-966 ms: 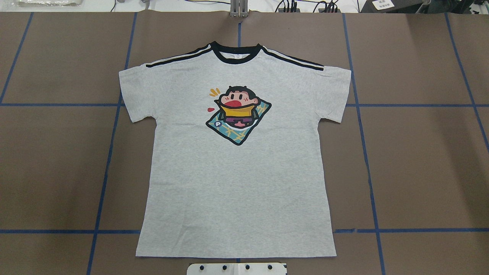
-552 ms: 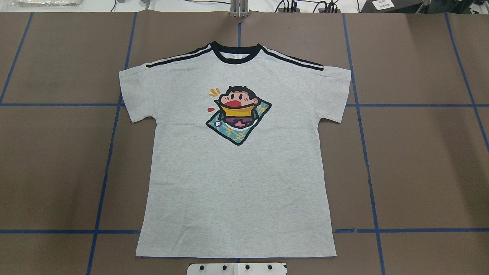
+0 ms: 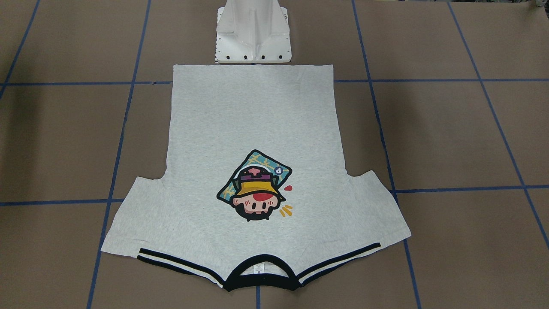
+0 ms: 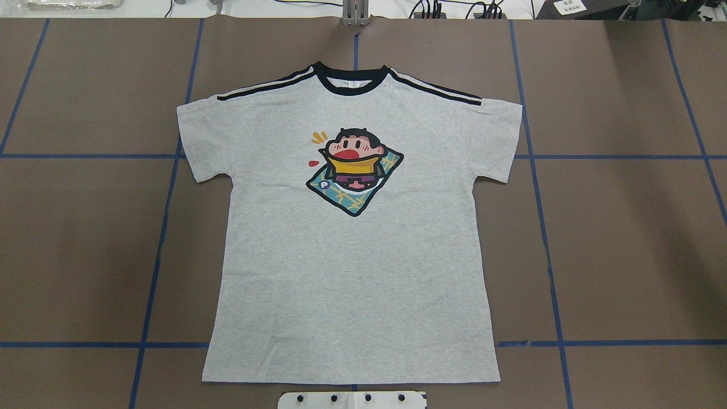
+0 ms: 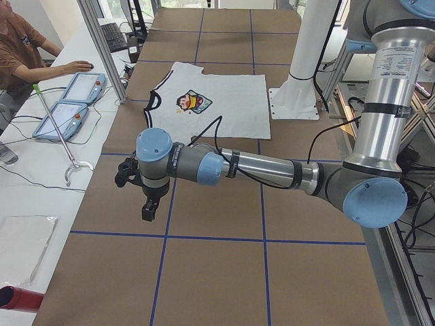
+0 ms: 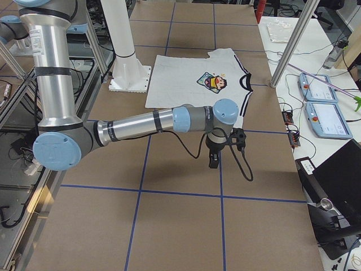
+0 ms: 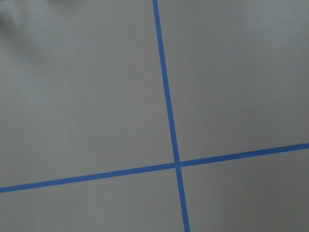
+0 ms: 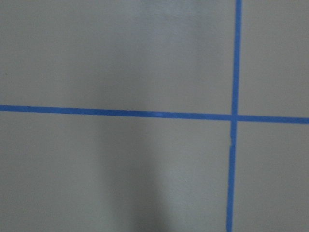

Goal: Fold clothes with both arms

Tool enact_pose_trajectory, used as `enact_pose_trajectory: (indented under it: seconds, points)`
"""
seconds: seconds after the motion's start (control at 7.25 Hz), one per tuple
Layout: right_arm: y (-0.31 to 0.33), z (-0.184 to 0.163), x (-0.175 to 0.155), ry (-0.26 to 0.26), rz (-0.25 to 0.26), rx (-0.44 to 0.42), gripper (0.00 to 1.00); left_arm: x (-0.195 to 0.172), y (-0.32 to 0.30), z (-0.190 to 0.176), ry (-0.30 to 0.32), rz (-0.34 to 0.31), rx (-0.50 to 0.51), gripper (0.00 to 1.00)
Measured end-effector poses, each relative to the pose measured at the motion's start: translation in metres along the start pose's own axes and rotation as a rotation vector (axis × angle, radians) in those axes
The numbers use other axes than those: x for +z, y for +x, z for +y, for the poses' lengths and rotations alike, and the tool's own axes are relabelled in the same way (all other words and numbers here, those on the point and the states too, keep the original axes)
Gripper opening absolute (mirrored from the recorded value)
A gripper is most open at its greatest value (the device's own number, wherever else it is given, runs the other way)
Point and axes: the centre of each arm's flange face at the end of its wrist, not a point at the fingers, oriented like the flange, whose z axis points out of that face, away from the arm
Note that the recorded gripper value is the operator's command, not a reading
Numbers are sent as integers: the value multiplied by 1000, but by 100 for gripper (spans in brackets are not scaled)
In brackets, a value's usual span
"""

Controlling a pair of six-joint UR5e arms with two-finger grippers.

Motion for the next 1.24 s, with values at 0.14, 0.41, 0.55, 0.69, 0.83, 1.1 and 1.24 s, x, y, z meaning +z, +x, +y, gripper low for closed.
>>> enact_pose_trajectory:
  seconds: [0.14, 0.41, 0.55, 0.69, 0.83, 1.1, 1.24]
  points:
    - [-37, -24, 20, 7, -3, -53, 100, 1, 5, -2, 12, 39, 12, 100]
    - [-76, -63, 66, 71, -1, -146, 100, -1, 12, -11, 50, 57, 60, 100]
    - [-90, -83, 90, 123, -6, -166, 100, -1, 14, -12, 73, 57, 88, 100]
    - [-120, -107, 113, 159, -32, -149, 100, 2, 12, -12, 82, 57, 101, 100]
    - [-160, -126, 132, 176, -51, -127, 99, 9, 7, -13, 77, 56, 100, 100]
    - [-227, -146, 157, 201, -40, -80, 97, 20, -1, -14, 63, 57, 93, 100]
    - [-252, -156, 169, 199, -28, -61, 96, 21, -3, -14, 63, 57, 95, 100]
